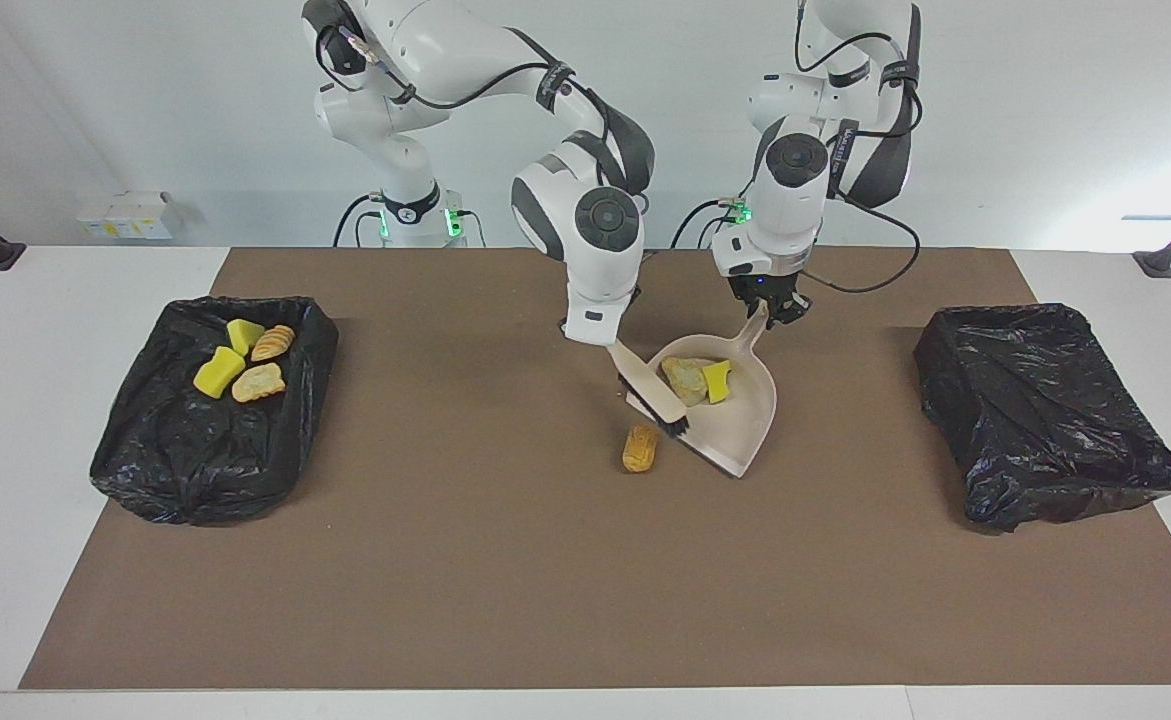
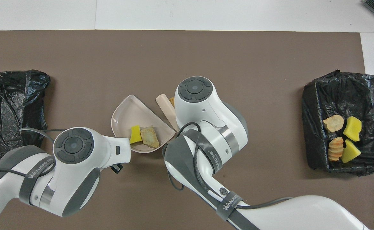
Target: Sweep and dump trash in bin
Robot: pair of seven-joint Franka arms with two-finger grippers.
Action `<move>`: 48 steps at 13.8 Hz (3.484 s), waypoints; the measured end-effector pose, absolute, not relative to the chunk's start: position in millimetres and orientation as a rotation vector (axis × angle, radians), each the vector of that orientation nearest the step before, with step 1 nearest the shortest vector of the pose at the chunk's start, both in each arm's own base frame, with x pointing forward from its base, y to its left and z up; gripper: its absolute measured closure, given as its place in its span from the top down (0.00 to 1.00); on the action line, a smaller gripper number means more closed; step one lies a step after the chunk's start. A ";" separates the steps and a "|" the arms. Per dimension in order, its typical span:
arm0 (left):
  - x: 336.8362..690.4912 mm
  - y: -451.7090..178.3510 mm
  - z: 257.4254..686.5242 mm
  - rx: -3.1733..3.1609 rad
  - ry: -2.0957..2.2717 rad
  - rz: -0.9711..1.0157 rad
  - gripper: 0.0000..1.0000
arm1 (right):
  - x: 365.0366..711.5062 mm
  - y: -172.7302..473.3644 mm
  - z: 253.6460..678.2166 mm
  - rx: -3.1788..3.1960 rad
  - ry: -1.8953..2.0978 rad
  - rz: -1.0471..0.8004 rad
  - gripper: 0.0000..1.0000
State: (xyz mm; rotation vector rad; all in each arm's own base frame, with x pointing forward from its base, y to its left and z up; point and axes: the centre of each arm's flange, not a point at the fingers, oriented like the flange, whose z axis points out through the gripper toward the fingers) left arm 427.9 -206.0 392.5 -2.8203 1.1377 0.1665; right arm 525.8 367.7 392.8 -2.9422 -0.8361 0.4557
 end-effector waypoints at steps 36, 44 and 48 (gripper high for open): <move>464.8 -150.6 394.9 -2.956 0.798 0.031 0.33 | 533.5 301.6 430.5 -3.020 -0.397 0.611 0.26; 505.4 -51.1 482.2 -3.001 0.516 -0.162 0.33 | 403.8 387.9 405.8 -3.087 -0.015 0.663 0.26; 507.1 20.3 516.6 -3.016 0.400 -0.066 0.33 | 359.4 393.5 361.9 -3.107 -0.043 0.621 0.26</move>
